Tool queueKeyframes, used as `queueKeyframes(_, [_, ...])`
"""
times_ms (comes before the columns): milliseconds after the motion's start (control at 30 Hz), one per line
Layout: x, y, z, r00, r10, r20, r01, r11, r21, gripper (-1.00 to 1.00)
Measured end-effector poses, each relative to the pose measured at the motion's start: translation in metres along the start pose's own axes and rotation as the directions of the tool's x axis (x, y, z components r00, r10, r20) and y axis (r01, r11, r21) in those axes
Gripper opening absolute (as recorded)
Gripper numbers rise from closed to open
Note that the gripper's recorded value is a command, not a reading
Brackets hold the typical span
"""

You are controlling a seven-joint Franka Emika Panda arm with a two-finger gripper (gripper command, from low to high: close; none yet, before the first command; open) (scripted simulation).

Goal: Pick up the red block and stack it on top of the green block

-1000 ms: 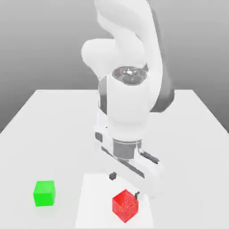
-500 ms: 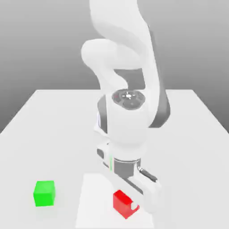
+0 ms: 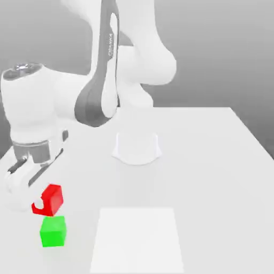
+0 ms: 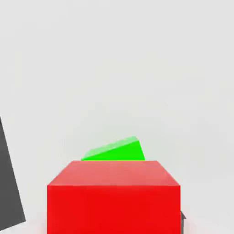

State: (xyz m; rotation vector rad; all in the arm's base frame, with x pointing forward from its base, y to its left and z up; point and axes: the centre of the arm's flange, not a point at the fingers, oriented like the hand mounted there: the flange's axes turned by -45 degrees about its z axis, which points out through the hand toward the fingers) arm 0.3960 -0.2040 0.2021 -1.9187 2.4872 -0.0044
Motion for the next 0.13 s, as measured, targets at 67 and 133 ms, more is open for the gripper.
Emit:
queueKeyframes(67, [-0.0006, 0.0011, 0.0185, 1.0, 0.0, 0.001, 0.0, 1.0, 0.0, 1.0])
queueKeyframes(133, [-0.0006, 0.0011, 0.0185, 1.0, 0.0, 0.001, 0.0, 1.0, 0.0, 1.0])
